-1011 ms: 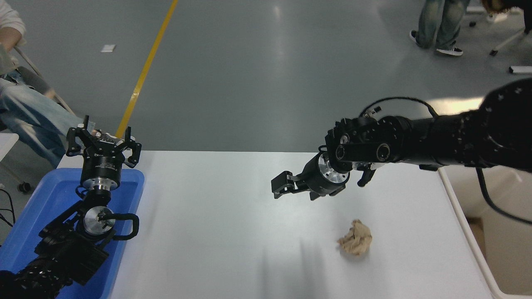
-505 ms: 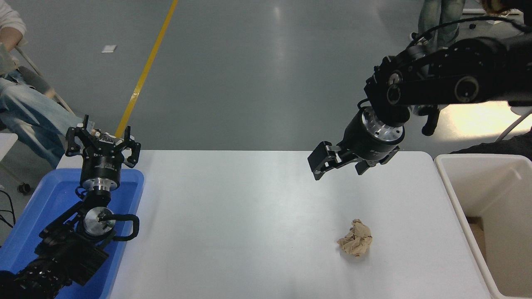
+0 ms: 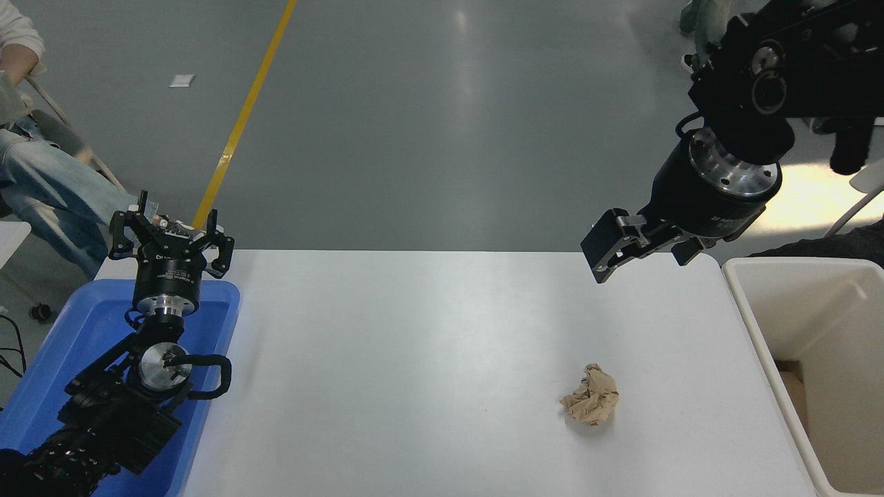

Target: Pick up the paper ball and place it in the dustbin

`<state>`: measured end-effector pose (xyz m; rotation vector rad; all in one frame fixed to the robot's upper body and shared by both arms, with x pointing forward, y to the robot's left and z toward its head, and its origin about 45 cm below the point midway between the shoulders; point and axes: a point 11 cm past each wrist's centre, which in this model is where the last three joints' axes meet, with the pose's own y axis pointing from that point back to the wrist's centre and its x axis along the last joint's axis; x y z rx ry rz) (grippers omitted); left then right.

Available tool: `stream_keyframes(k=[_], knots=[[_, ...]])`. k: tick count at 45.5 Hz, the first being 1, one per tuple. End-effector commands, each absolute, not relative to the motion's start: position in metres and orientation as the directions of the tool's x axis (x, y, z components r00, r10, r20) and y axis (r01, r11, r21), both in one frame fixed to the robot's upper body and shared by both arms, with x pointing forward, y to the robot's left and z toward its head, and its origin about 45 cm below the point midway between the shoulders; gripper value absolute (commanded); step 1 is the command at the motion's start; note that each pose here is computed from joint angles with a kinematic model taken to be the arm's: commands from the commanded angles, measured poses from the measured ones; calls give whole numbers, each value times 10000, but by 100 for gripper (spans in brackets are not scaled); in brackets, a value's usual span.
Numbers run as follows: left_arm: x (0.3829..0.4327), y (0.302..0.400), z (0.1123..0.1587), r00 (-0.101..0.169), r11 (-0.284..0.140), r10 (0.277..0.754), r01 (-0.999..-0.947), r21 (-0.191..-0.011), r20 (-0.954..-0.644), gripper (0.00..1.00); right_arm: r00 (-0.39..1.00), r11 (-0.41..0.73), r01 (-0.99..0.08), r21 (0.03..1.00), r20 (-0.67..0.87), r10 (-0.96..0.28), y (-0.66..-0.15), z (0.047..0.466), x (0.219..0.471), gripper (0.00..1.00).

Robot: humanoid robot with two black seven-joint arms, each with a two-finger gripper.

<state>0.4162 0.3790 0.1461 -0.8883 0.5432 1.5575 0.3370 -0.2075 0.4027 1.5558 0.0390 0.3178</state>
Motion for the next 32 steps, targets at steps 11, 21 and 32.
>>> stream_keyframes(k=[11,21,32], knots=[[4164,3788,1463,-55,-1886,6150,-9720,-1403,-7885,99,9704,458,-1469,9881,1350,2001,-2411,3725,3364,100],[4164,3788,1463,-55,-1886,6150,-9720,-1403,-7885,99,9719,294,-1695,9851,1622,1703,-2508,3338,3430,100],[4164,3788,1463,-55,-1887,6150,-9720,-1403,-7885,99,9817,-71,-1395,9902,1392,1298,-2564,2688,3421,99]])
